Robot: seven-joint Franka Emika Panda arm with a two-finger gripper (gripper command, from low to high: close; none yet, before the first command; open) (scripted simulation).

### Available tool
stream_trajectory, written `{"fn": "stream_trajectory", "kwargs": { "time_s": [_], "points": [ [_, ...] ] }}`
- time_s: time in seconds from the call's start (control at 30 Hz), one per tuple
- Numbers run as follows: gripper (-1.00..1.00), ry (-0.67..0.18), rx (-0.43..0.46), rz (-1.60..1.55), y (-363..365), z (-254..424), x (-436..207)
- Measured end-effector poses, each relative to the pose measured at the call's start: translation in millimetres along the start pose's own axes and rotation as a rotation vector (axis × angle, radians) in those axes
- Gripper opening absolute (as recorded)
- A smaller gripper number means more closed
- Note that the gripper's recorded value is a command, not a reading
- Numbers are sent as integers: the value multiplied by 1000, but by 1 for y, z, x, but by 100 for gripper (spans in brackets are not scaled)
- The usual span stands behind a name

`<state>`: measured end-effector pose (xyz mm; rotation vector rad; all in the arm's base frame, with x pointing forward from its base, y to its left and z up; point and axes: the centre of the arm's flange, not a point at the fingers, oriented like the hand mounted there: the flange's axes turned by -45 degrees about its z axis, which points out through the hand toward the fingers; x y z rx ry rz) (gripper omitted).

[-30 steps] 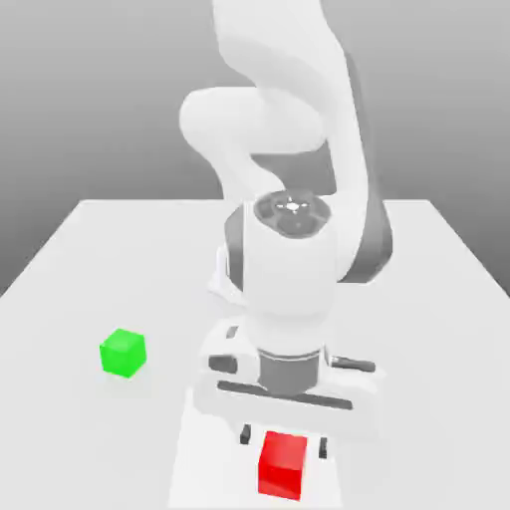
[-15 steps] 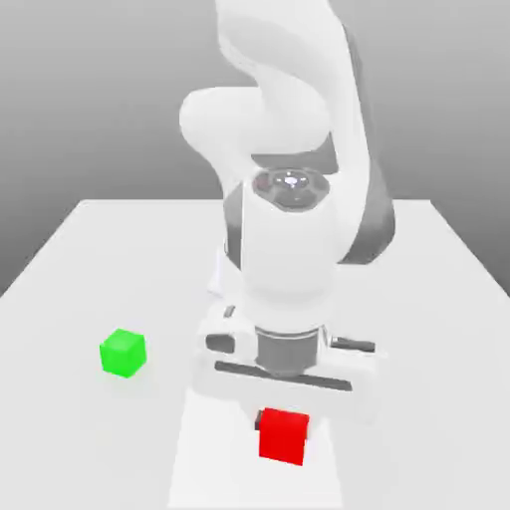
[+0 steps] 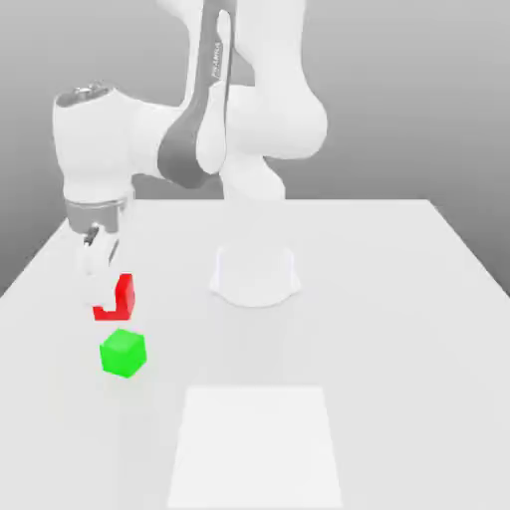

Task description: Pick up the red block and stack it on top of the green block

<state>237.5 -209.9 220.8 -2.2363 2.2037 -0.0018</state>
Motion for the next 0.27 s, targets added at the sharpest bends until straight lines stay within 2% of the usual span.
{"fn": "stream_trajectory", "kwargs": {
  "time_s": [0.13,0.17,0.27],
  "points": [
    [-100,0,0,5,2,31,0],
    [100,0,0,2,2,37,-1],
    [100,0,0,2,2,37,-1]
  ]
}}
